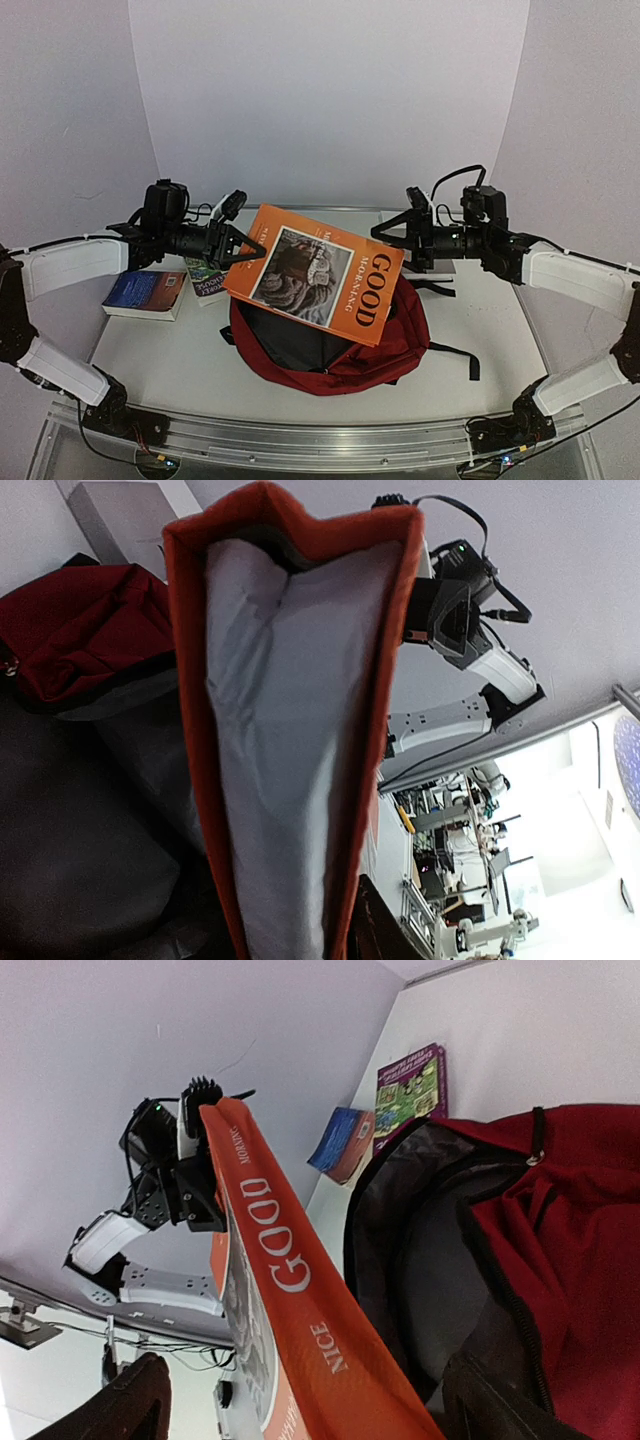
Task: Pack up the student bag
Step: Place the book in the student bag, then adjust the student bag at the center of the board.
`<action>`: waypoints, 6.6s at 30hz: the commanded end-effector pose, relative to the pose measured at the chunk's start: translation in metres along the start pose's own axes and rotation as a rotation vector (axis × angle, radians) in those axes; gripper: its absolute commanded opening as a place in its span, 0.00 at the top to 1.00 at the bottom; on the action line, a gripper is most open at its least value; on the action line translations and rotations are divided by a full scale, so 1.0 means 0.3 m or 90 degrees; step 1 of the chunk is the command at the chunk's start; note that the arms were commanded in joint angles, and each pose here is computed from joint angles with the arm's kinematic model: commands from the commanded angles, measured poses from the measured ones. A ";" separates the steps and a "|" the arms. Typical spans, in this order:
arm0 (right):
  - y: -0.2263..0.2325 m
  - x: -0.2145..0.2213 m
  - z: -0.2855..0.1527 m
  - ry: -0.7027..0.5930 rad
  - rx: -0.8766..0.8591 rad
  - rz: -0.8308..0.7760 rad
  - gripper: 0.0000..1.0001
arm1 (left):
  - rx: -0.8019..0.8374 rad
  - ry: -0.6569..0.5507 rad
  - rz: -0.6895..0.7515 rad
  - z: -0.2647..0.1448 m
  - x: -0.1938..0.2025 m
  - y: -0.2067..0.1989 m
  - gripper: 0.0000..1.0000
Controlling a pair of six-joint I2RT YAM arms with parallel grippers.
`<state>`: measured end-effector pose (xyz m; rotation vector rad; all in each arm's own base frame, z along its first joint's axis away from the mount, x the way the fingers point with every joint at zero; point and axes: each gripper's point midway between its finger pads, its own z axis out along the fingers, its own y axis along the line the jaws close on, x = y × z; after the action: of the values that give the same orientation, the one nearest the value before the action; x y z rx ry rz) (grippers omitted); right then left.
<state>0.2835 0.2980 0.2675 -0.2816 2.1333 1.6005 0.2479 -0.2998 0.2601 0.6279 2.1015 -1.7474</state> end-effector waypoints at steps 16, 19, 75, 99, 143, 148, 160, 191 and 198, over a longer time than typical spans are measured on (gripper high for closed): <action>-0.281 0.079 -0.053 -0.026 0.294 -0.077 0.02 | -0.295 -0.248 -0.193 -0.360 0.002 0.069 0.87; -0.301 0.108 -0.010 0.001 0.304 -0.084 0.06 | -0.305 -0.252 -0.214 -0.373 0.030 0.075 0.87; 0.360 -0.131 0.147 -0.155 0.086 -0.221 1.00 | -0.151 -0.163 -0.240 0.197 -0.043 0.261 0.81; 0.426 -0.188 0.122 -0.228 0.035 -0.210 1.00 | -0.204 -0.060 -0.228 0.542 0.035 0.444 0.70; 0.338 -0.143 0.192 -0.195 0.036 -0.177 1.00 | -0.386 -0.007 -0.164 0.522 0.138 0.513 0.58; 0.338 -0.146 0.201 -0.193 0.033 -0.177 1.00 | -0.380 -0.015 -0.151 0.522 0.137 0.489 0.58; 0.346 -0.133 0.186 -0.190 0.027 -0.177 1.00 | -0.605 -0.070 -0.099 0.108 0.123 0.371 0.20; 0.155 -0.083 0.028 -0.241 0.207 -0.125 1.00 | -0.762 -0.082 -0.175 -0.120 0.087 0.676 0.80; -0.132 -0.010 -0.078 -0.240 0.348 -0.045 1.00 | -0.789 -0.138 -0.227 -0.282 0.161 0.643 0.91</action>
<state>0.2856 0.2994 0.2798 -0.0385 2.0480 1.0194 0.3141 -0.2237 0.0722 -0.1422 2.7141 -0.3575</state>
